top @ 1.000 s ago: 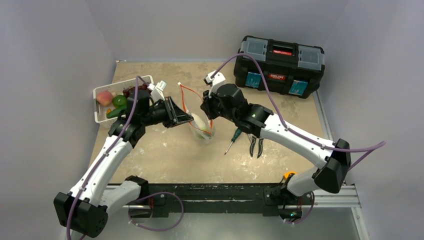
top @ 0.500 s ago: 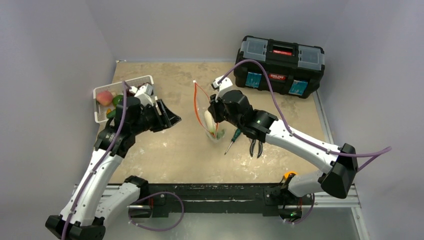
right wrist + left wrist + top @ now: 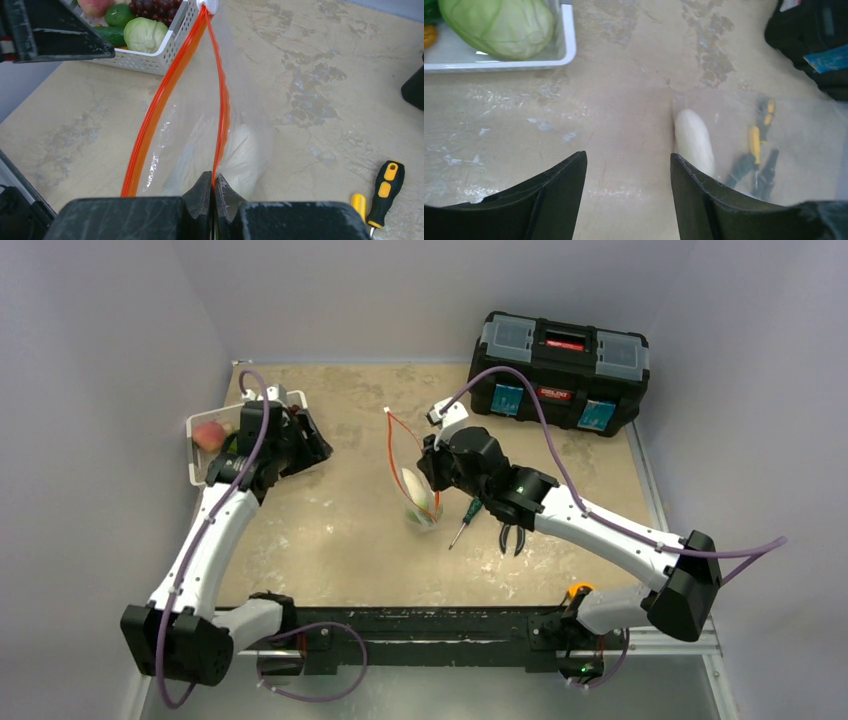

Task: Place the food in the zip-top bag and seal the zipper
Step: Pick up the fake vegetable from the bin.

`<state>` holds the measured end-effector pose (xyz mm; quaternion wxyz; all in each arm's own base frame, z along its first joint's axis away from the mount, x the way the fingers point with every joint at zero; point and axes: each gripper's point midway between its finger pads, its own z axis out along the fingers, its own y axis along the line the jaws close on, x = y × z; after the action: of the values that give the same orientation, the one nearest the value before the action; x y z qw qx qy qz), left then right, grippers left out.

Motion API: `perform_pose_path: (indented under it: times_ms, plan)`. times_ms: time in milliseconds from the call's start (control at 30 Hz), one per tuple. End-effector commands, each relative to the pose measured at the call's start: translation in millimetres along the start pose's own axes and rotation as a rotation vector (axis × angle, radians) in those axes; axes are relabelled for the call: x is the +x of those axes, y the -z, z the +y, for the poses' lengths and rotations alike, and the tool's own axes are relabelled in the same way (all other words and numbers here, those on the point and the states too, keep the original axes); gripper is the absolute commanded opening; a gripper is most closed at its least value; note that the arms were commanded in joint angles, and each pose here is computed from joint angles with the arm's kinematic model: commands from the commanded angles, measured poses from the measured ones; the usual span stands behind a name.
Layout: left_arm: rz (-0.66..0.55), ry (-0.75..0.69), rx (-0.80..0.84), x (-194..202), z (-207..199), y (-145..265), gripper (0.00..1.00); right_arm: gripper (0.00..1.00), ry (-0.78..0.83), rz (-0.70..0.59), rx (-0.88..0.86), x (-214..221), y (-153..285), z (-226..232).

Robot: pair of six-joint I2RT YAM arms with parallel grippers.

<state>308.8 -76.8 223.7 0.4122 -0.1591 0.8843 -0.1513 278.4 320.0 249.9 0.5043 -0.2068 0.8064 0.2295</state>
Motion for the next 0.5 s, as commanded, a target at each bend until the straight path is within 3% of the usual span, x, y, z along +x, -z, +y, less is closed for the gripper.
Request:
perform_pose_path:
  times_ms: [0, 267, 400, 467]
  plan:
    - [-0.081, 0.115, 0.021, -46, 12, -18, 0.62, 0.00, -0.023, -0.102, -0.039, -28, 14, 6]
    - [-0.071, 0.273, 0.019, -101, 57, -58, 0.63, 0.00, -0.029, -0.095, -0.081, -28, 15, 14]
    - [-0.015, 0.243, -0.018, -113, 76, -78, 0.78, 0.00, -0.034, -0.103, -0.078, -28, 15, 13]
    - [0.027, 0.244, -0.056, -113, 85, -88, 0.80, 0.00, -0.038, -0.099, -0.071, -26, 14, 12]
